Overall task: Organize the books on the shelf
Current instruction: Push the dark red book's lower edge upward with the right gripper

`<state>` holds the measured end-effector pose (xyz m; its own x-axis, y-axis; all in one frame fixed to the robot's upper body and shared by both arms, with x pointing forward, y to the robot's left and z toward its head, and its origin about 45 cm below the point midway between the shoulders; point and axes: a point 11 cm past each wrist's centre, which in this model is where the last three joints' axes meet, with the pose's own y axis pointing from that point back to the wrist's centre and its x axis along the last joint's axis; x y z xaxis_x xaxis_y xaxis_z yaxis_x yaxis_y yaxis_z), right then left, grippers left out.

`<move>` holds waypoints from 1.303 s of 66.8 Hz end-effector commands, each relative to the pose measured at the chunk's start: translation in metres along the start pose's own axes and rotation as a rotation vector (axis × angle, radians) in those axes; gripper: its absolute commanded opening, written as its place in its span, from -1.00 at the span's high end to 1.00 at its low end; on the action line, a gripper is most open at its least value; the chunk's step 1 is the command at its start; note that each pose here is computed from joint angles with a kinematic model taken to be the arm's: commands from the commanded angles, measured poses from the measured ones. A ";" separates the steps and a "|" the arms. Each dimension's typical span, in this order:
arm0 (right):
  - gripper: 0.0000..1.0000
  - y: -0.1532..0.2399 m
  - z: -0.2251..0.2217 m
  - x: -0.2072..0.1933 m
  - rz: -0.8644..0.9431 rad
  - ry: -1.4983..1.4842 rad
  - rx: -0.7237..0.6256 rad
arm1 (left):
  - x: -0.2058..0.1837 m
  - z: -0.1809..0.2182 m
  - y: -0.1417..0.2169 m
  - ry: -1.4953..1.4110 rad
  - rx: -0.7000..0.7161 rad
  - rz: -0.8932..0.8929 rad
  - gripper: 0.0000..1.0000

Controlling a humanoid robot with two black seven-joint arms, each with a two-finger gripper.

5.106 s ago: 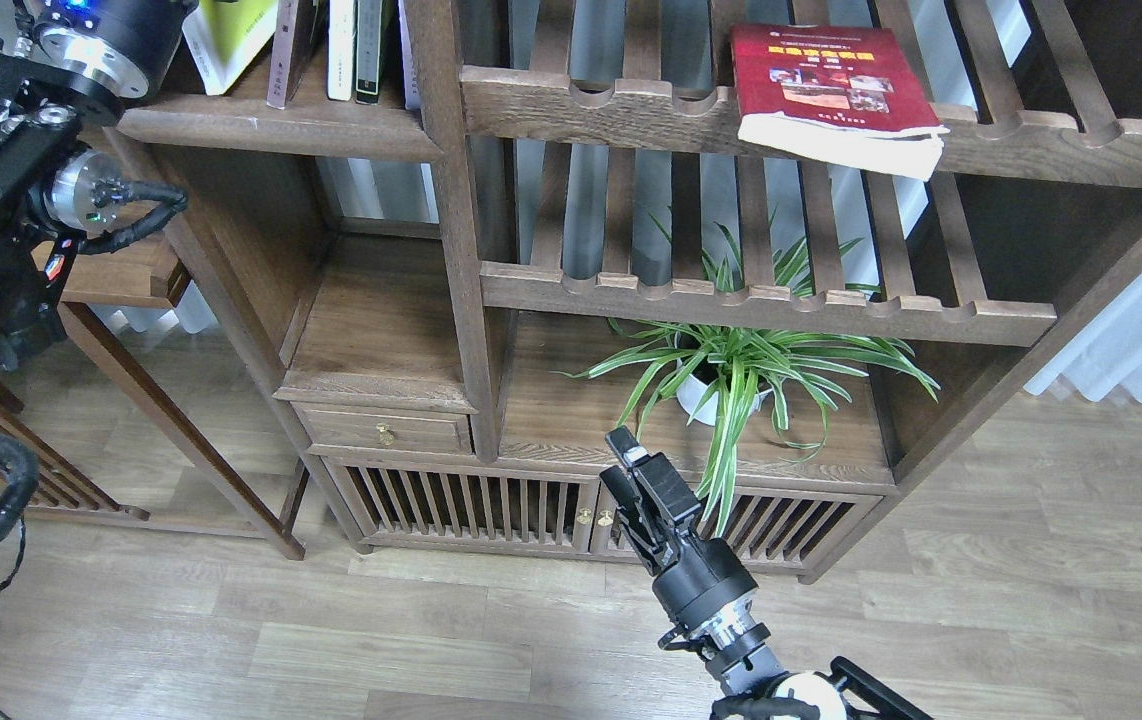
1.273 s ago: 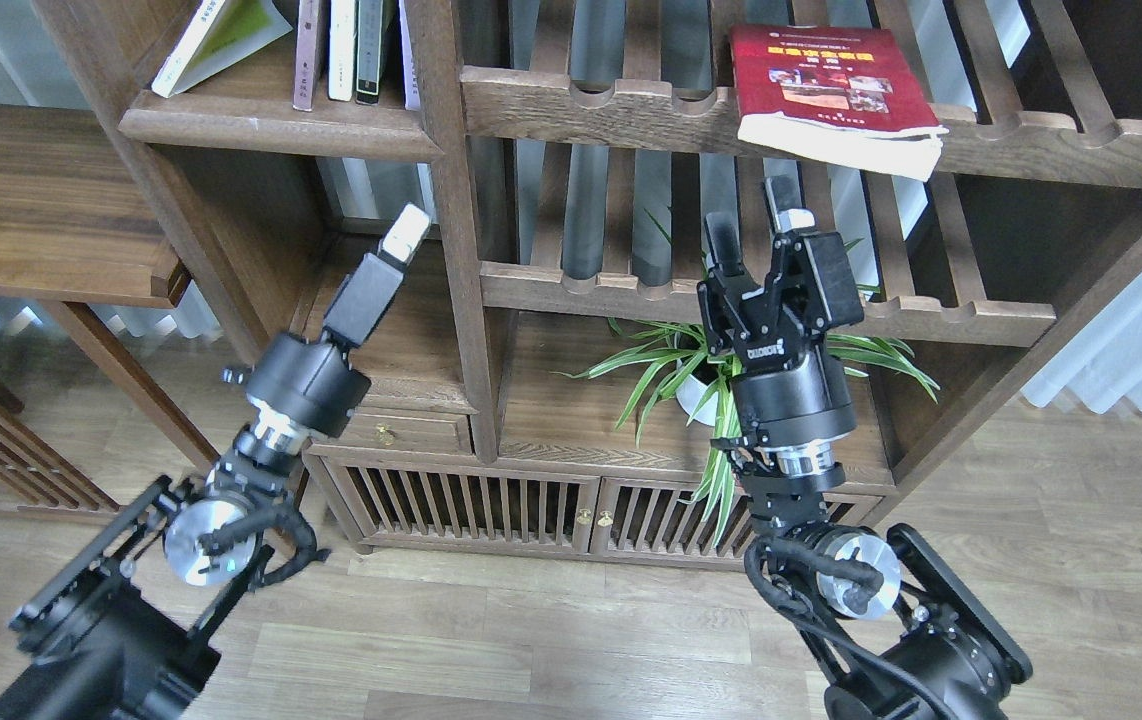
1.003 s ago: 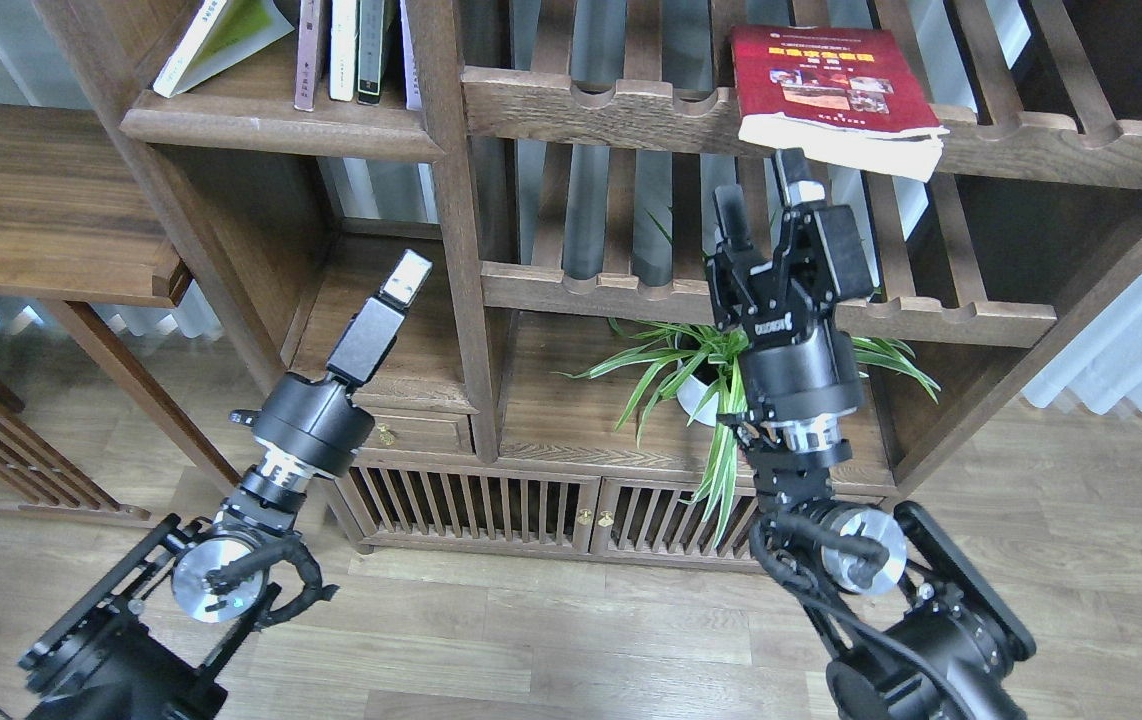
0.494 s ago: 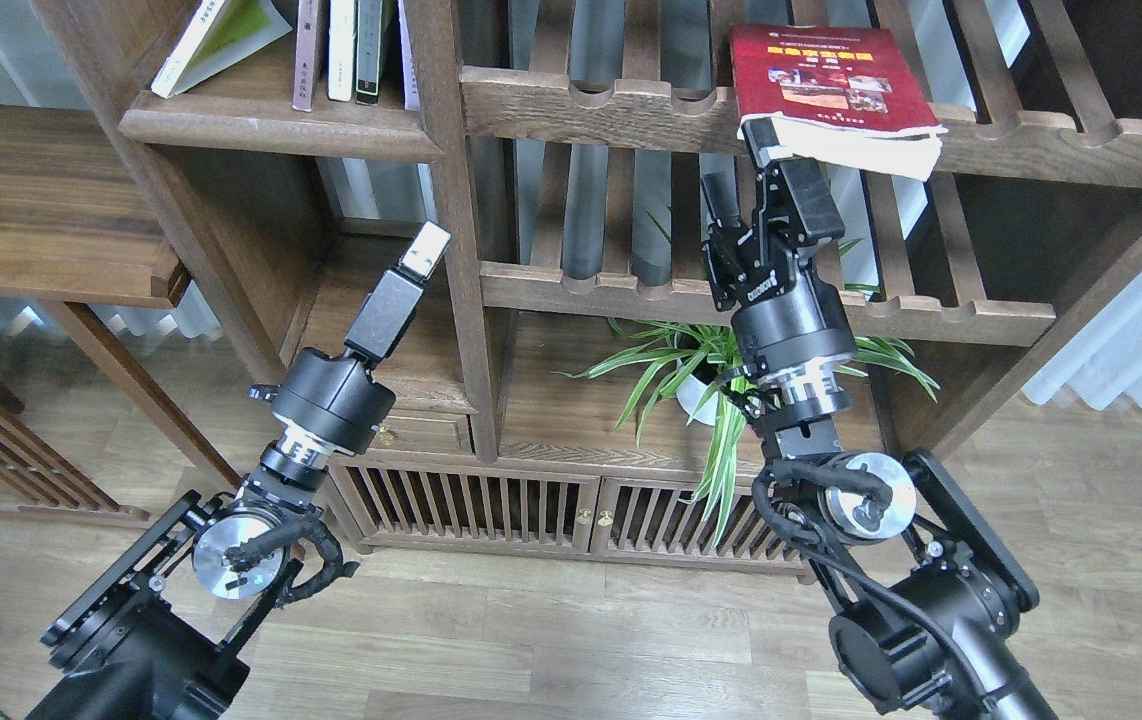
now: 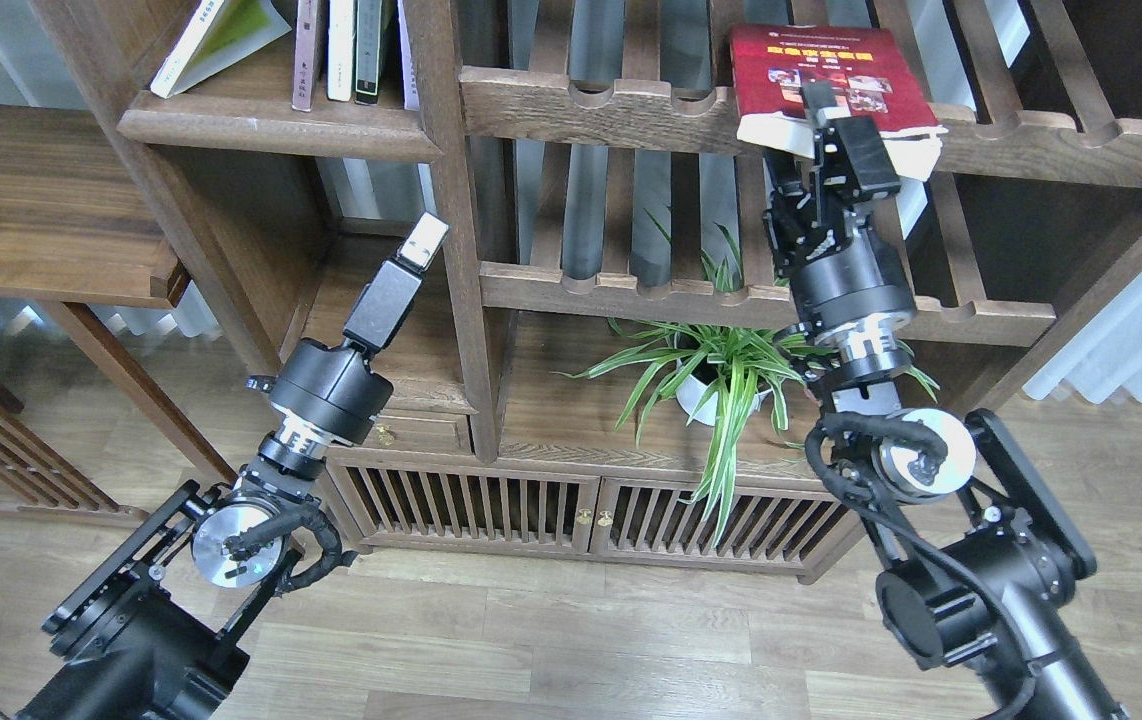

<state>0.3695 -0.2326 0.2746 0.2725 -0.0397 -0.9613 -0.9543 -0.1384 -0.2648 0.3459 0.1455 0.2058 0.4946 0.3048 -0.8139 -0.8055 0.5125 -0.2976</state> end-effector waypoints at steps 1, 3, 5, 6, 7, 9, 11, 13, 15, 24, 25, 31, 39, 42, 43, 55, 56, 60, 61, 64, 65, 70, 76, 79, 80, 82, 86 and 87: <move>-0.54 0.000 -0.013 0.000 0.018 0.030 0.015 | 0.002 -0.001 0.001 -0.001 0.003 0.007 -1.00; -0.54 0.001 -0.016 0.001 0.023 0.039 0.020 | 0.001 -0.001 0.000 -0.001 0.005 0.004 -1.00; -0.54 0.001 -0.018 0.001 0.024 0.043 0.021 | 0.001 -0.001 0.000 -0.001 0.005 0.004 -1.00; -0.54 0.002 -0.020 0.002 0.029 0.042 0.024 | 0.001 -0.001 0.000 -0.002 0.005 0.003 -1.00; -0.54 0.002 -0.020 0.003 0.031 0.042 0.024 | 0.001 -0.001 0.000 -0.002 0.005 0.003 -1.00; -0.54 0.002 -0.020 0.003 0.030 0.040 0.025 | 0.001 0.000 -0.001 -0.005 0.005 0.002 -1.00; -0.54 0.002 -0.020 0.003 0.031 0.042 0.025 | 0.000 0.000 -0.002 -0.006 0.006 -0.002 -1.00; -0.53 0.002 -0.021 0.003 0.033 0.044 0.025 | 0.000 0.001 -0.002 -0.007 0.005 -0.002 -1.00; -0.53 0.003 -0.020 0.003 0.034 0.045 0.022 | 0.001 0.001 -0.002 -0.008 0.005 0.000 -1.00; -0.49 0.001 -0.025 0.004 0.065 0.071 0.018 | 0.004 0.001 0.000 -0.013 0.012 0.011 -1.00; -0.49 0.001 -0.026 0.005 0.073 0.075 0.018 | 0.004 0.000 0.000 -0.011 0.010 0.010 -1.00; -0.49 -0.001 -0.026 0.005 0.097 0.081 0.018 | 0.004 0.000 0.000 -0.012 0.013 0.010 -1.00; -0.49 -0.004 -0.026 0.006 0.123 0.087 0.015 | 0.005 0.000 0.000 -0.013 0.014 0.011 -1.00; -0.49 -0.007 -0.025 0.003 0.125 0.090 0.014 | 0.005 -0.001 0.000 -0.013 0.016 0.011 -1.00; -0.49 -0.008 -0.025 0.002 0.123 0.091 0.013 | 0.005 0.000 0.000 -0.014 0.016 0.012 -1.00; -0.49 -0.018 -0.023 -0.007 0.113 0.098 0.008 | 0.005 -0.002 0.000 -0.012 0.019 0.011 -1.00; -0.49 -0.018 -0.023 -0.007 0.114 0.099 0.008 | 0.004 -0.002 0.000 -0.012 0.020 0.010 -1.00; -0.49 -0.018 -0.023 -0.006 0.126 0.101 0.009 | 0.004 -0.002 0.000 -0.013 0.021 0.010 -1.00; -0.49 -0.018 -0.024 -0.006 0.126 0.103 0.009 | 0.004 -0.002 0.000 -0.013 0.021 0.010 -1.00; -0.49 -0.018 -0.024 -0.006 0.131 0.103 0.009 | 0.004 -0.002 0.000 -0.012 0.020 0.010 -1.00; -0.48 -0.019 -0.024 -0.006 0.129 0.104 0.009 | 0.004 -0.002 0.000 -0.012 0.020 0.010 -1.00; -0.44 -0.019 -0.024 -0.007 0.130 0.105 0.008 | 0.004 -0.003 0.000 -0.011 0.020 0.010 -1.00; -0.29 -0.019 -0.026 -0.008 0.123 0.110 0.011 | 0.004 -0.003 0.000 -0.011 0.020 0.010 -1.00; -0.20 -0.019 -0.028 -0.009 0.122 0.119 0.012 | 0.004 -0.002 0.000 -0.013 0.021 0.010 -1.00; -0.17 -0.018 -0.030 -0.009 0.121 0.125 0.012 | 0.004 -0.002 0.000 -0.012 0.020 0.010 -1.00; -0.13 -0.018 -0.031 -0.010 0.118 0.129 0.013 | 0.004 -0.002 0.000 -0.012 0.020 0.010 -1.00; -0.06 -0.018 -0.034 -0.011 0.117 0.138 0.013 | 0.004 -0.002 0.000 -0.012 0.020 0.010 -1.00; -0.04 -0.019 -0.035 -0.011 0.117 0.143 0.015 | 0.005 -0.002 0.000 -0.014 0.021 0.012 -1.00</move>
<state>0.3884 -0.2583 0.2906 0.1672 -0.1763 -0.9700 -0.9822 -0.1151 -0.1484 0.3473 0.1447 0.2011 0.4907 0.3197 -0.8106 -0.8035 0.5259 -0.2790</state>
